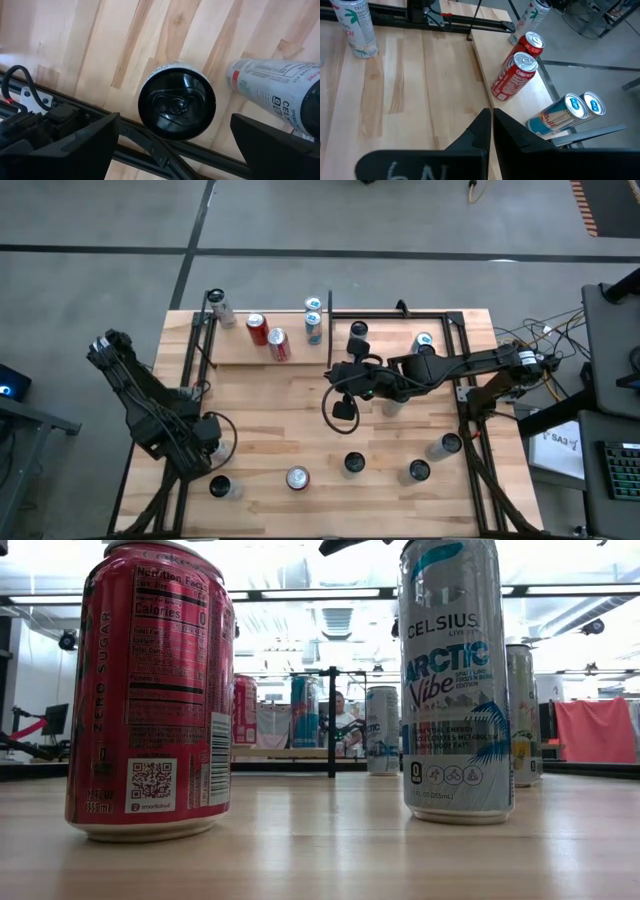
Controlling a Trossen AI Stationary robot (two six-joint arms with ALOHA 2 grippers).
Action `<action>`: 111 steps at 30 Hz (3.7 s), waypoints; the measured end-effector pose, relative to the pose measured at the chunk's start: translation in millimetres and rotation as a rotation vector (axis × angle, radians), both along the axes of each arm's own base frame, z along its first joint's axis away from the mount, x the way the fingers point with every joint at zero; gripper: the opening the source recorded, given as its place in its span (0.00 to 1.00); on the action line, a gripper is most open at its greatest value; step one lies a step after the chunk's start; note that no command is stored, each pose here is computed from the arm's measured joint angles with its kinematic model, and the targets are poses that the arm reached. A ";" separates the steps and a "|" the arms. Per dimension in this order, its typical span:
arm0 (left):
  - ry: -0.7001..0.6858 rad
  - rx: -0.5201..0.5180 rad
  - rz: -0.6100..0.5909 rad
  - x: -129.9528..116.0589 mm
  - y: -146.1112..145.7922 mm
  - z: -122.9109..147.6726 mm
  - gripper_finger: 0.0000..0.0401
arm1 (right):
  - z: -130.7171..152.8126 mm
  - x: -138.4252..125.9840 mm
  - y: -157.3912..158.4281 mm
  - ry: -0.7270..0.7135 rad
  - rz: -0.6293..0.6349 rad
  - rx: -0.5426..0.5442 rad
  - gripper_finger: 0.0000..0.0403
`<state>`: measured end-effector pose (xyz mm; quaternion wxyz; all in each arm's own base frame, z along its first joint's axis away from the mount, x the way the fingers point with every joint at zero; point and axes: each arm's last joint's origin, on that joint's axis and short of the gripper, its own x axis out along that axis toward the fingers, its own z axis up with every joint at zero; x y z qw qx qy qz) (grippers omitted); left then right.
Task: Place canned beverage on shelf
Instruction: Put the top white and pink soda can on the shelf aligned with the other white and pink soda can
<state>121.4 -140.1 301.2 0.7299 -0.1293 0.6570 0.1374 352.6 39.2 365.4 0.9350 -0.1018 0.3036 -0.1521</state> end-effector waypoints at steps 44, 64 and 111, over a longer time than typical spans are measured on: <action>-0.060 0.097 -0.044 3.8 -0.5 -4.2 0.98 | 0.5 0.7 0.1 0.000 0.015 -0.018 0.02; -0.057 0.117 -0.030 3.8 -1.3 -25.3 0.98 | -6.8 -0.3 0.0 0.033 0.014 -0.021 0.02; -0.505 0.286 -0.066 19.7 5.8 43.6 0.60 | -40.5 17.5 -0.8 -0.149 0.217 0.074 0.02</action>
